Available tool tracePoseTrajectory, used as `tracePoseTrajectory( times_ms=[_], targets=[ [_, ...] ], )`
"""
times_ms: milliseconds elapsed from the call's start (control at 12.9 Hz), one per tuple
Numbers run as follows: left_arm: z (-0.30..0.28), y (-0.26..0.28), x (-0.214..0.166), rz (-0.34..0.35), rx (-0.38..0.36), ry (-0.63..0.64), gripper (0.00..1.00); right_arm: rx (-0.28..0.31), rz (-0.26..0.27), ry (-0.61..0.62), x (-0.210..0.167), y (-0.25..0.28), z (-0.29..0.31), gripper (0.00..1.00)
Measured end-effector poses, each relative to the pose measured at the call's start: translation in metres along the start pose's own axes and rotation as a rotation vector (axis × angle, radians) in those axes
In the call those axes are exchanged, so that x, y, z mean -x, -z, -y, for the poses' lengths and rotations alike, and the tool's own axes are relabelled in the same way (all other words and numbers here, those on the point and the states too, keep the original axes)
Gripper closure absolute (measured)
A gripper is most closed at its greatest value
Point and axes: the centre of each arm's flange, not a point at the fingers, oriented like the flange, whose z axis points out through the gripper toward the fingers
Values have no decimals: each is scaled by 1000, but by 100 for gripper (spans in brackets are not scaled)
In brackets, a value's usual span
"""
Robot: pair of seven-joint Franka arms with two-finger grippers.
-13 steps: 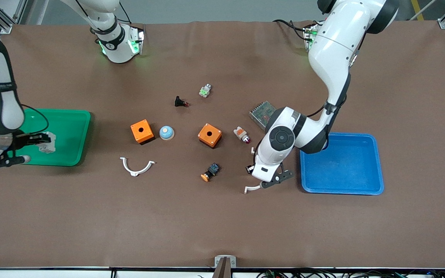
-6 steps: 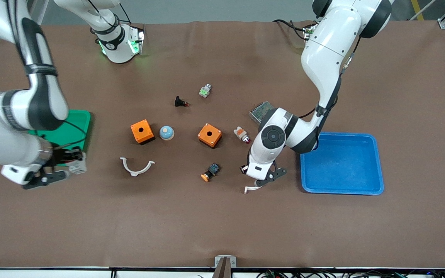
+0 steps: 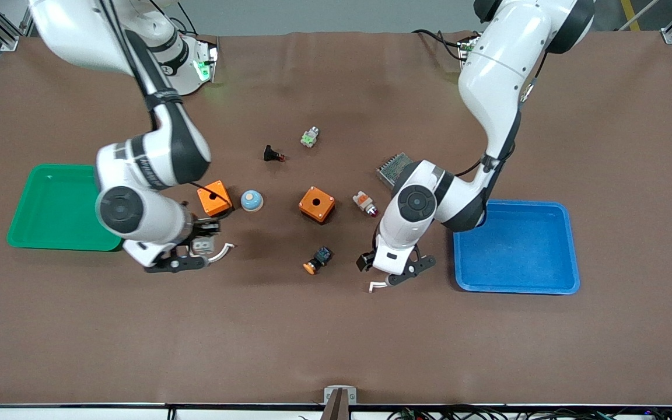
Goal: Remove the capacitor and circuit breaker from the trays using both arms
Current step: 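Carry the breaker with the right gripper while the left gripper carries the capacitor, then lower the breaker with the right gripper while the left gripper releases the capacitor, then open the right gripper on the breaker while the left gripper withdraws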
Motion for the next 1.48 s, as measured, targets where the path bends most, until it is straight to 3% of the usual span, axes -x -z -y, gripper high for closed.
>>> tracePoseTrajectory(
  times_ms=[311,621,1010,1243,1476],
  targets=[
    [7,112,-39,-46,15,3,0,-20,15,-28,-9,-36,63,60],
    [70,193,-96,-28,-82,-50,0,-45,-19,-74,-22,-75,88,60],
    [116,261,-119,-96,-227,-194,0,-48,-36,-89,-35,-119,89,60],
    [158,314,-138,-85,-253,-295,0,-54,-46,-95,-36,-113,91,48],
    [200,361,-146,-60,-278,-334,0,-87,-128,-126,-42,-59,89,16]
  ],
)
